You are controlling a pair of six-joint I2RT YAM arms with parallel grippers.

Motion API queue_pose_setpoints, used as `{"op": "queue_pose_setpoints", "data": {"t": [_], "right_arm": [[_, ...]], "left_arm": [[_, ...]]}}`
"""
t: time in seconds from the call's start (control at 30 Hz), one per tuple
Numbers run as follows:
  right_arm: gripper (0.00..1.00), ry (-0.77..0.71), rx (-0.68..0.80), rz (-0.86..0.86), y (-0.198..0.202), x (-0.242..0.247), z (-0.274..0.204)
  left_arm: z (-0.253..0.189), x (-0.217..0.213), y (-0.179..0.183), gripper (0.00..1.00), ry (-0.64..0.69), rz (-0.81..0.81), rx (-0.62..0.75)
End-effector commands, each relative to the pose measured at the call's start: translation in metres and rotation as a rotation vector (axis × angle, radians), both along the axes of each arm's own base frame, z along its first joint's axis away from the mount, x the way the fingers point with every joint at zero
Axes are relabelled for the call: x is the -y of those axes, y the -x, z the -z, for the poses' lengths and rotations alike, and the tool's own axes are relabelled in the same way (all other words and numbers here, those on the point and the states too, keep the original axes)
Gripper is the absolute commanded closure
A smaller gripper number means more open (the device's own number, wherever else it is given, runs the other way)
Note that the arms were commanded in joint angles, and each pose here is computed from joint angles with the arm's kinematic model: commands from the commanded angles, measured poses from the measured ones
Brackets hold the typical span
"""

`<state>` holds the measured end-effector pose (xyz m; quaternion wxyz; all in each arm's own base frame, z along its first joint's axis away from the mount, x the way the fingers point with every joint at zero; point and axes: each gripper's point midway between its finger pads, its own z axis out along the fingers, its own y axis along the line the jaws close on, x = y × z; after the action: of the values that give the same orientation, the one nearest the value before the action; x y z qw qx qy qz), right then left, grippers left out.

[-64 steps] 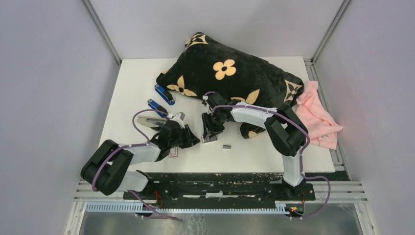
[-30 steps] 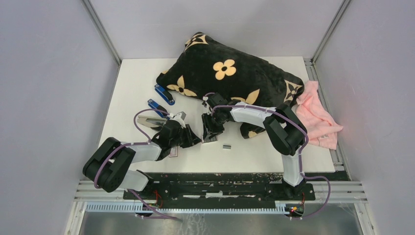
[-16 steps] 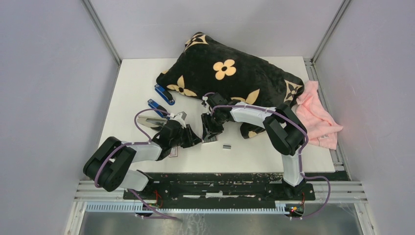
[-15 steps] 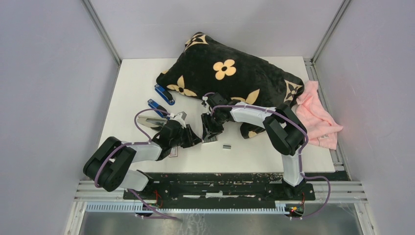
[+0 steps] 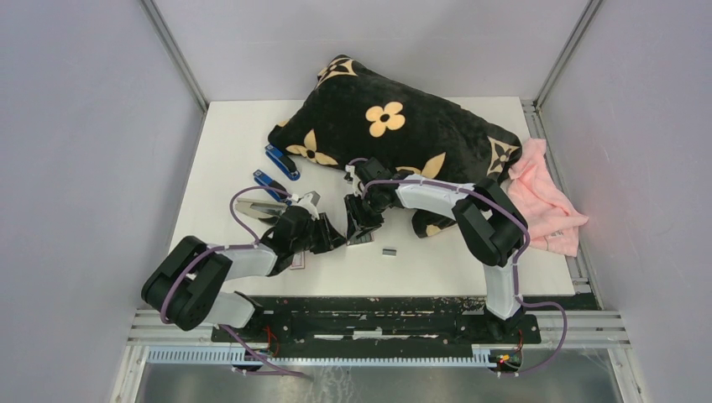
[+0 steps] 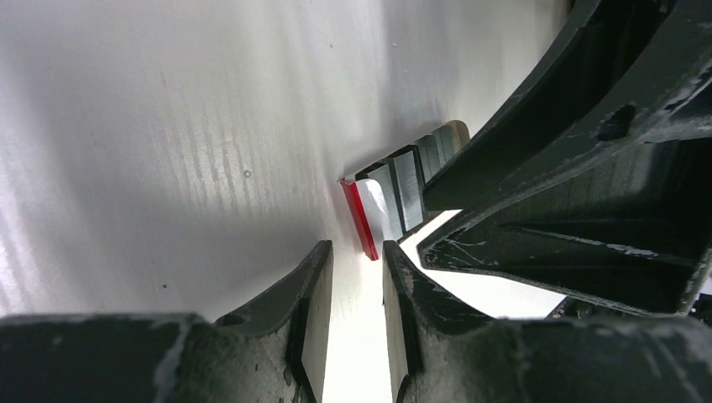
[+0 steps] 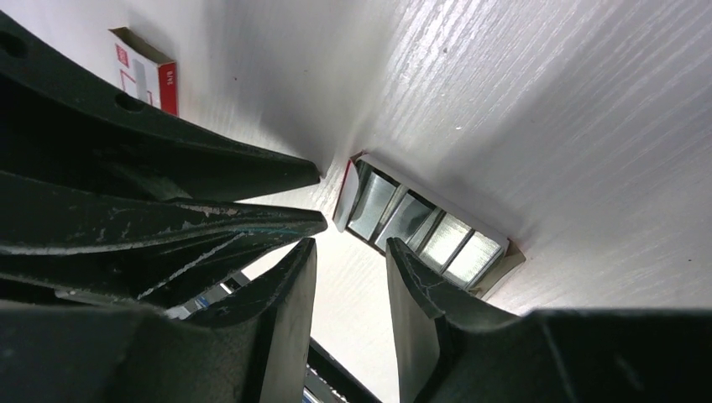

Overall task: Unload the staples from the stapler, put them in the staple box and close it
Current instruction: Place the staple in the staple box, then adjust the staple at the center of the board.

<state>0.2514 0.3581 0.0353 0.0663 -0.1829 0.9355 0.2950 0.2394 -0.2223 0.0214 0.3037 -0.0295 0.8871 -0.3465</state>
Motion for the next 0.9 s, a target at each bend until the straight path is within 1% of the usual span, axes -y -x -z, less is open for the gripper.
{"op": "queue_pose_setpoints", "data": {"t": [0.0,0.17,0.27,0.33,0.47,0.53,0.6,0.67,0.8,0.87], "right_arm": [[0.58,-0.139,0.110,-0.079,-0.014,-0.011,-0.055],[0.58,-0.283,0.176,-0.204,-0.011,-0.006,-0.097],[0.58,-0.382,0.229,-0.295,-0.007,0.004,-0.126],[0.59,-0.443,0.272,-0.349,-0.004,0.013,-0.147],[0.58,-0.528,0.380,-0.446,0.007,0.031,-0.184],[0.58,-0.538,0.448,-0.489,0.013,0.041,-0.193],[0.56,-0.567,0.505,-0.523,0.020,0.051,-0.203],[0.51,-0.603,0.561,-0.556,0.027,0.060,-0.209],[0.34,-0.683,0.667,-0.658,0.049,0.079,-0.212],[0.26,-0.720,0.702,-0.702,0.061,0.087,-0.210]], "left_arm": [[-0.014,0.001,0.001,0.64,0.022,0.002,0.036],[-0.036,-0.006,0.004,0.57,0.045,-0.016,0.095],[-0.057,-0.007,0.007,0.53,0.080,-0.009,0.159],[-0.073,-0.006,0.010,0.48,0.112,0.007,0.210],[-0.104,0.002,0.022,0.35,0.203,0.089,0.324],[-0.120,0.007,0.030,0.32,0.264,0.142,0.384],[-0.134,0.012,0.038,0.30,0.321,0.188,0.431],[-0.145,0.017,0.045,0.29,0.373,0.230,0.470],[-0.163,0.022,0.057,0.26,0.453,0.291,0.530],[-0.172,0.026,0.063,0.23,0.474,0.326,0.584]]}}
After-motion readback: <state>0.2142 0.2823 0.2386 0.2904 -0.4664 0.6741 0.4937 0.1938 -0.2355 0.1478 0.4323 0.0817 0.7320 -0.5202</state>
